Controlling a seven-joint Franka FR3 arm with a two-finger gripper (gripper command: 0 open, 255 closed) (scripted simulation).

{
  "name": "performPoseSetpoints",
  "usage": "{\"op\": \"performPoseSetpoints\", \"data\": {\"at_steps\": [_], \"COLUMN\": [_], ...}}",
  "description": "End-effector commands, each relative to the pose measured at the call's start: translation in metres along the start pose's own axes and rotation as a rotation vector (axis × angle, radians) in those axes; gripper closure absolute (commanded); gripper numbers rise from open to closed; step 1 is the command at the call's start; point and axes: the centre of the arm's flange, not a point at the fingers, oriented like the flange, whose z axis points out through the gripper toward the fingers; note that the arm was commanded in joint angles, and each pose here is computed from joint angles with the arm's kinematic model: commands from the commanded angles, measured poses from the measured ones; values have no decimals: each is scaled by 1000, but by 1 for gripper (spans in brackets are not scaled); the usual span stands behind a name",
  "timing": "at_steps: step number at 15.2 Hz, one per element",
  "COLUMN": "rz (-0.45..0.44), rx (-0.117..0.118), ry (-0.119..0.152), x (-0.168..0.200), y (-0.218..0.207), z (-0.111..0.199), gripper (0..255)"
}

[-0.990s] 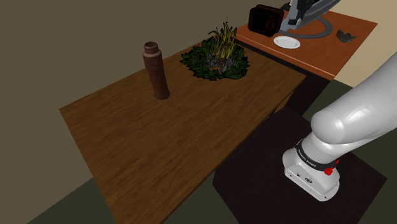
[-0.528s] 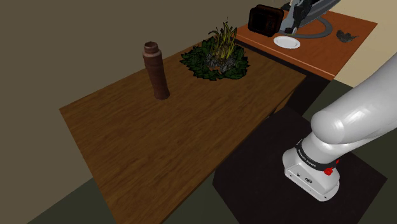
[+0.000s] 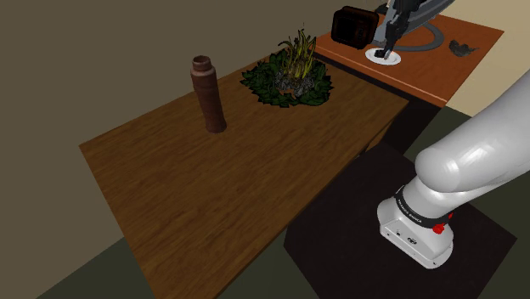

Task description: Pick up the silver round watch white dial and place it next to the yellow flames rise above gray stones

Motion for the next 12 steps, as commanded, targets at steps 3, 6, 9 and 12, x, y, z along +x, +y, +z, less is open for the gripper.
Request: {"op": "performPoseSetpoints", "data": {"at_steps": [3,6,9,12], "rz": [0,0,0,0], "rx": [0,0,0,0], "ry": [0,0,0,0], "x": [2,4,6,8], "y": [4,8,11,15], "z": [20,35,50,66], "gripper": [255,255,255,255]}}
